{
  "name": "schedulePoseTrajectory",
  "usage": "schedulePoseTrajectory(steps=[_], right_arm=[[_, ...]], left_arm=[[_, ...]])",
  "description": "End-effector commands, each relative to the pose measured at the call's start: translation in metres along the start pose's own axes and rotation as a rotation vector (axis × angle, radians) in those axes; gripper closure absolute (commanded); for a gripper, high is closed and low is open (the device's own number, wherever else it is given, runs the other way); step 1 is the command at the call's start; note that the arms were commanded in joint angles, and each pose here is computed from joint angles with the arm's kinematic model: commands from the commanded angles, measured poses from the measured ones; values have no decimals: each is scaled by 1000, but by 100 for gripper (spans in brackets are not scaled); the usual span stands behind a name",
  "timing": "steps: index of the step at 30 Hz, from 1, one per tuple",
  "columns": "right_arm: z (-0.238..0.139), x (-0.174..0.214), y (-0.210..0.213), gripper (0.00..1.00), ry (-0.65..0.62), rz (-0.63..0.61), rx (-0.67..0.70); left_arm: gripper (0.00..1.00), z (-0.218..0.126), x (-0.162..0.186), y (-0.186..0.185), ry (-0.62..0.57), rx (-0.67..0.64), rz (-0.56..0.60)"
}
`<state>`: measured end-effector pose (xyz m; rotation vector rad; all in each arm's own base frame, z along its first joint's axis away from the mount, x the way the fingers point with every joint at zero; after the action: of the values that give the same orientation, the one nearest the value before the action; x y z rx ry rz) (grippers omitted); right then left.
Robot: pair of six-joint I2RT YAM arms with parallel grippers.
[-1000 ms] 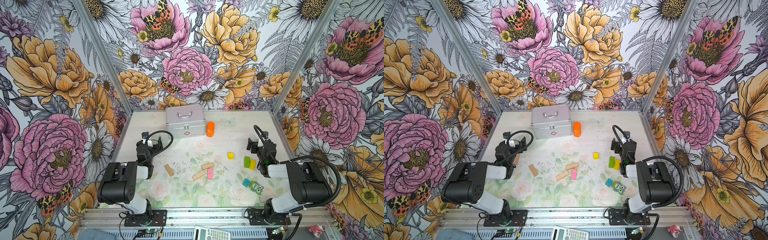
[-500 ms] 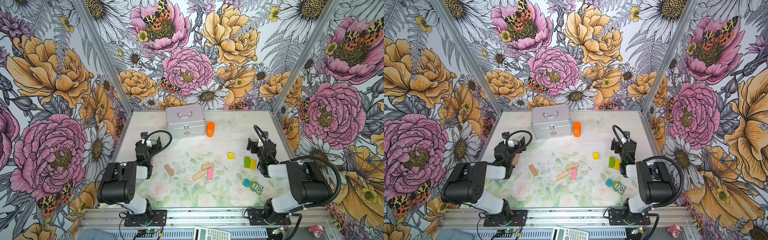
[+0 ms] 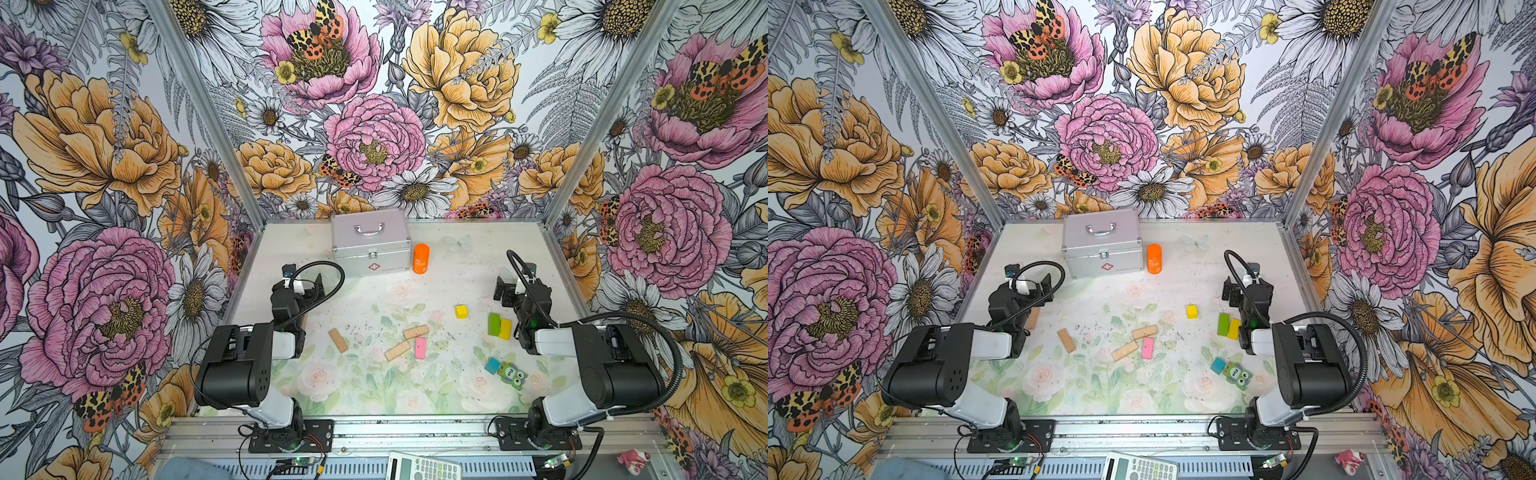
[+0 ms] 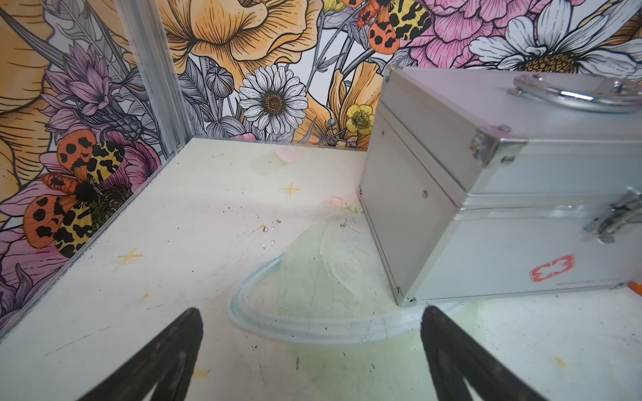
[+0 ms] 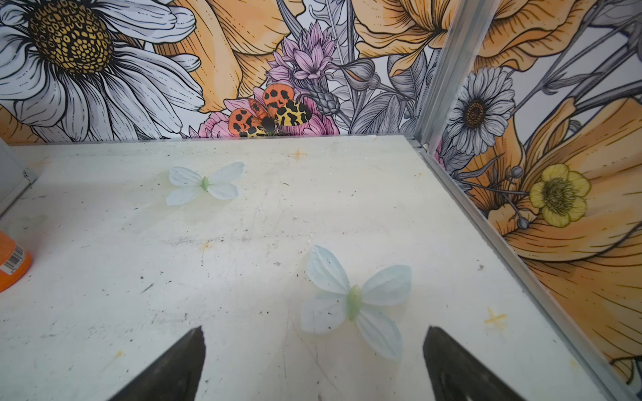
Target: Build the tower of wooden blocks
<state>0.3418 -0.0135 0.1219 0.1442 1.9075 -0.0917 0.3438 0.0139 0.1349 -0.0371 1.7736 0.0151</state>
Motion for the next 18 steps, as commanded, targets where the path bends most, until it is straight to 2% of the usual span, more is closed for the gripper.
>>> schedulePoseTrajectory(steps=[1, 3, 6, 9, 10, 12, 18], right_arm=[[-4, -34, -2, 0, 11, 0, 127], [-7, -48, -5, 0, 75, 63, 175], [-17, -73, -13, 0, 71, 227, 277], [-27, -93, -1, 0, 136, 292, 180], [-30, -98, 5, 0, 142, 300, 135], [-37, -102, 10, 0, 155, 311, 144], [-51, -98, 31, 0, 352, 187, 160]], left_arm=[[1, 3, -8, -1, -13, 27, 1], [1, 5, -12, -3, 5, 24, 5], [1, 4, -27, -1, 33, -3, 2], [1, -6, -41, -3, 30, -49, 13], [1, -11, -46, -6, 24, -71, 18], [1, -19, -54, -15, 22, -85, 5], [1, -36, -81, -71, 63, 60, -42]])
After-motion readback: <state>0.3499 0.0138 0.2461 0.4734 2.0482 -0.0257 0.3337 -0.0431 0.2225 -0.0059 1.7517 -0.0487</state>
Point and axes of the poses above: each gripper's point midway between its finger pads, its own z axis out along the fingers, its own y axis along the line the jaws close on, x = y × z, the point moved 6 cm from there along -z, back along the fingers, and after that the axes turned 3 degrees about z, right-handed, at the moved point
